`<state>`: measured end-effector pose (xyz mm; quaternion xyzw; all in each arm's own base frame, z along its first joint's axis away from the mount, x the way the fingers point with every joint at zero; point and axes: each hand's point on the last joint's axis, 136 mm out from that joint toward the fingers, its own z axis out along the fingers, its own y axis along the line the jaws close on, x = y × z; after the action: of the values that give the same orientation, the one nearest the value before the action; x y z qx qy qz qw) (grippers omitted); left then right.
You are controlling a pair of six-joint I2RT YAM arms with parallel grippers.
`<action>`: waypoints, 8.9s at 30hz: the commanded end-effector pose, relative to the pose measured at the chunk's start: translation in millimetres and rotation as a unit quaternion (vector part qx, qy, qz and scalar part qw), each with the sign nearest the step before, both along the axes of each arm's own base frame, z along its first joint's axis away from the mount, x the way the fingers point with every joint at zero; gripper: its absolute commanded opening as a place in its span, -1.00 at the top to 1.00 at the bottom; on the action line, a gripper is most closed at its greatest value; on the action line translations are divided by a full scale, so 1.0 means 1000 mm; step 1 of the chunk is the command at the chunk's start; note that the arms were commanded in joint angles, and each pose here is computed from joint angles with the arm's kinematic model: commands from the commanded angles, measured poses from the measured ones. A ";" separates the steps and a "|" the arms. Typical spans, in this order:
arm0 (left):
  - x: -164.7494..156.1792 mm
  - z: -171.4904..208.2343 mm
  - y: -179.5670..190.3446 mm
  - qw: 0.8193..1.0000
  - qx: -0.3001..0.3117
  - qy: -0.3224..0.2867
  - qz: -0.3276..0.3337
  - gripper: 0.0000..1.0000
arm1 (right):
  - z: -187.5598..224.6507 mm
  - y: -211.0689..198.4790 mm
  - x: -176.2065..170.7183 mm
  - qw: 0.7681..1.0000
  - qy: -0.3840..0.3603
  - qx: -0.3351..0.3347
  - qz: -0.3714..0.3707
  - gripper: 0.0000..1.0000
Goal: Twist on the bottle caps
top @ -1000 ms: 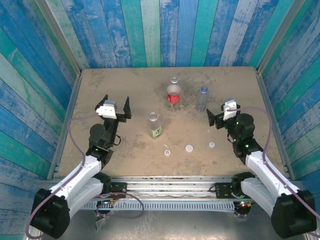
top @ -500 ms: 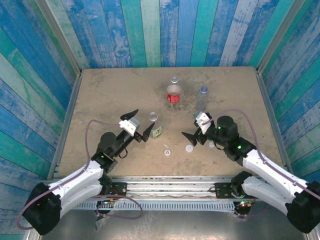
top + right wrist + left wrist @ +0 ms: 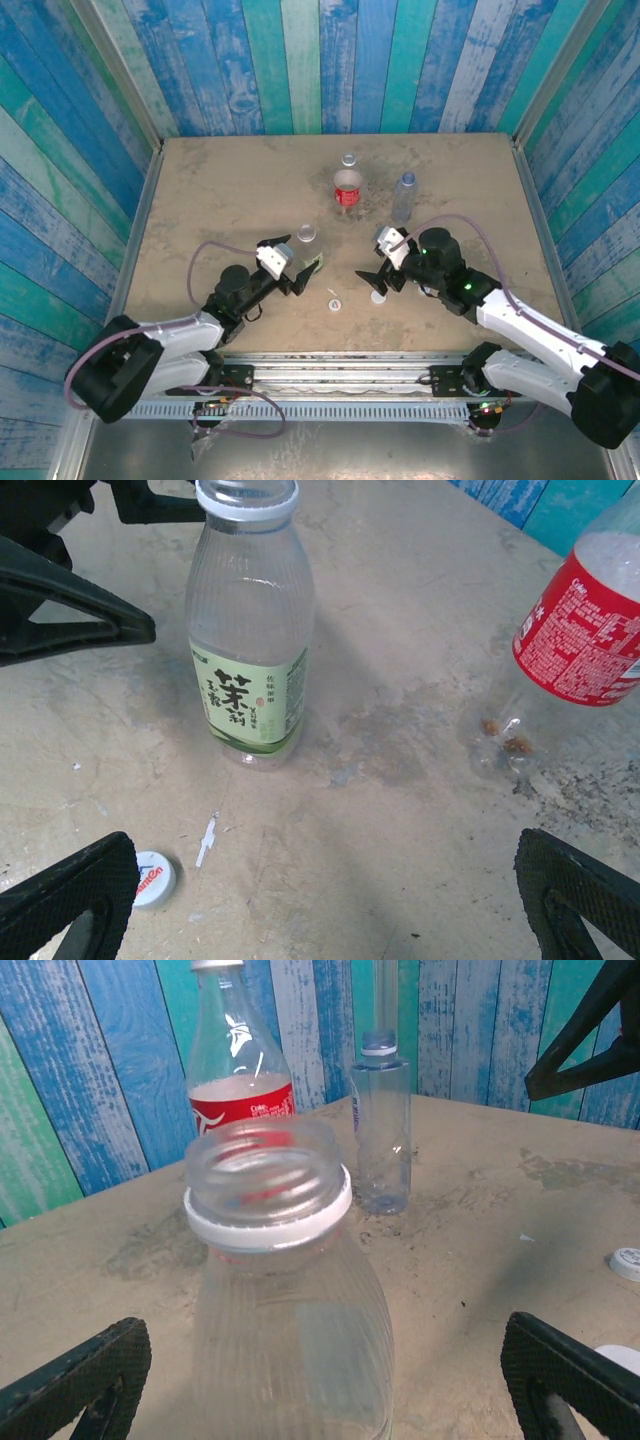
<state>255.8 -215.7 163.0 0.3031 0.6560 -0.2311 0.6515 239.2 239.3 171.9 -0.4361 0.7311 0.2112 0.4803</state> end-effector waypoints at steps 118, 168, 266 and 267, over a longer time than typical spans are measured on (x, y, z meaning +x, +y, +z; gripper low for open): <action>0.021 -0.041 -0.094 0.981 -0.033 0.007 -0.190 -0.95 | -0.068 -0.045 -0.029 0.944 0.165 0.002 -0.287 -1.00; 0.020 -0.054 -0.101 0.977 -0.020 0.040 -0.211 -0.31 | -0.128 -0.031 -0.029 0.932 0.196 -0.112 -0.283 -0.60; 0.024 -0.073 -0.108 0.973 -0.001 0.074 -0.221 -0.32 | 0.052 0.039 0.043 0.959 0.188 -0.118 -0.176 0.15; 0.024 -0.073 -0.109 0.973 -0.001 0.074 -0.221 -0.31 | 0.052 0.040 0.043 0.959 0.189 -0.121 -0.173 0.15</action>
<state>281.9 -320.8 106.1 0.4115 0.6099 -0.3920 0.5523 285.5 278.2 225.5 -0.2882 0.8931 0.1181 0.3246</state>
